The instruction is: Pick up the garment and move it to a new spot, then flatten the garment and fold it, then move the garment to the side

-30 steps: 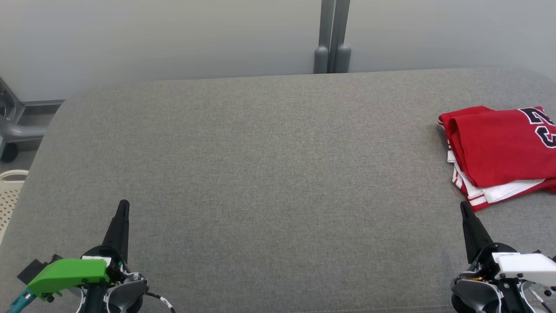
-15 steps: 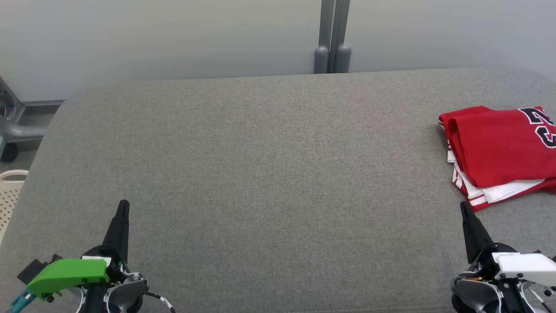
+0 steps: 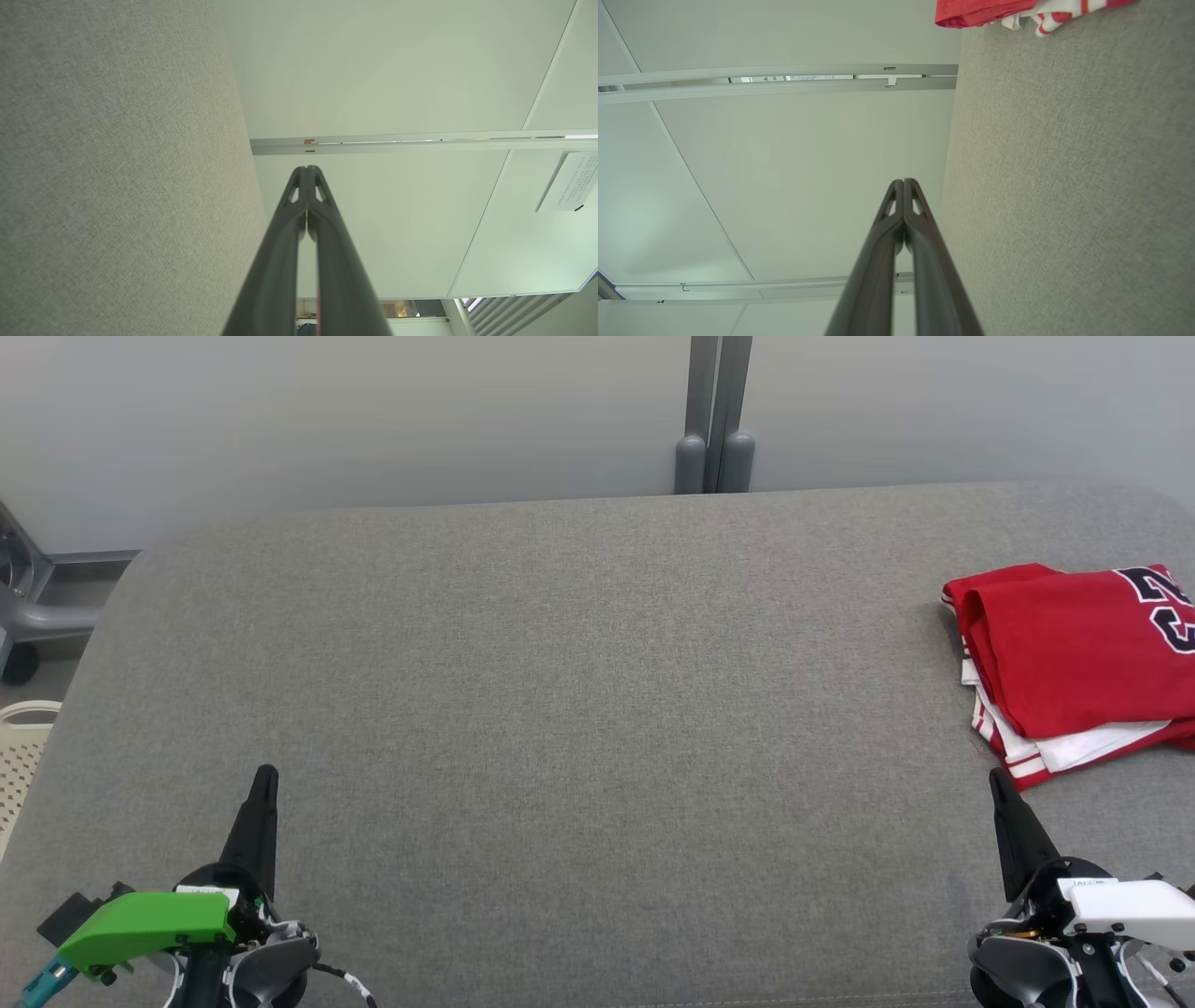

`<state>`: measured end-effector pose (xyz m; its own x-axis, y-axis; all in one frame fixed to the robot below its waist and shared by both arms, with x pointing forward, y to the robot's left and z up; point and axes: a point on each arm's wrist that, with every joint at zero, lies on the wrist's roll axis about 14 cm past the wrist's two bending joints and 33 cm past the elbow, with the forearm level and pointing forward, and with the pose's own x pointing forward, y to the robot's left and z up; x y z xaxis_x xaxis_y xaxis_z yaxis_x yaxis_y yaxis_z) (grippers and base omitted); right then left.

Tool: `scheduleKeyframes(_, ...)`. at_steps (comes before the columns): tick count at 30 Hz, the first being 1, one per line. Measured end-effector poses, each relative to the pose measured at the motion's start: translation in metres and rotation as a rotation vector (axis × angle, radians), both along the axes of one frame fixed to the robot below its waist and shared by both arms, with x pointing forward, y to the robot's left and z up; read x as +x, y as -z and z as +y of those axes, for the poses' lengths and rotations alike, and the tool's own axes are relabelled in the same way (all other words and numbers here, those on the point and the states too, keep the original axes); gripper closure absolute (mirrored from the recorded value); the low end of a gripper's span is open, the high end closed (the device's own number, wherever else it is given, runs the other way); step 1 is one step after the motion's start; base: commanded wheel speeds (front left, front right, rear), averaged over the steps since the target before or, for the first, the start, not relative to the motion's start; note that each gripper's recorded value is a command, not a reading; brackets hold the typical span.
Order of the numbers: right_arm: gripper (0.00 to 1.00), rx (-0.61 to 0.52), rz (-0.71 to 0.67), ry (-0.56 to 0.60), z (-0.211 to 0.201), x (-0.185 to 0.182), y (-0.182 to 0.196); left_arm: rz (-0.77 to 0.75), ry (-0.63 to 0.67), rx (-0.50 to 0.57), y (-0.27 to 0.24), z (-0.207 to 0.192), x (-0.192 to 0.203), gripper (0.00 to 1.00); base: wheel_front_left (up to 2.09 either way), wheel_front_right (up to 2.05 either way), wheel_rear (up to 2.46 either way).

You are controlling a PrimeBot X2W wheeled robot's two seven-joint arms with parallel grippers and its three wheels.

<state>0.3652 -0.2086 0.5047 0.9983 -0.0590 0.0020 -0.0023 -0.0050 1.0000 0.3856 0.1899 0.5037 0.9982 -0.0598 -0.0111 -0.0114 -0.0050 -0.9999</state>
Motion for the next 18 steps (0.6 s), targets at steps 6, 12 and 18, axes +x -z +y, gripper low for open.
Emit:
scheduleKeyframes(6, 1.00, 0.000, 0.000, 0.000, 0.0000, 0.0000, 0.0000, 0.000, 0.000, 0.000, -0.0001, -0.0001, 0.0000, 1.00, 0.00, 0.00, 0.00)
scheduleKeyframes(12, 1.00, 0.000, 0.000, 0.000, 0.0000, 0.0000, 0.0000, 0.000, 0.000, 0.000, -0.0001, 0.0000, 0.0000, 1.00, 0.00, 0.00, 0.00)
scheduleKeyframes(18, 1.00, 0.000, 0.000, 0.000, 0.0000, 0.0000, 0.0000, 0.000, 0.000, 0.000, -0.0001, -0.0001, 0.0000, 1.00, 0.00, 0.00, 0.00)
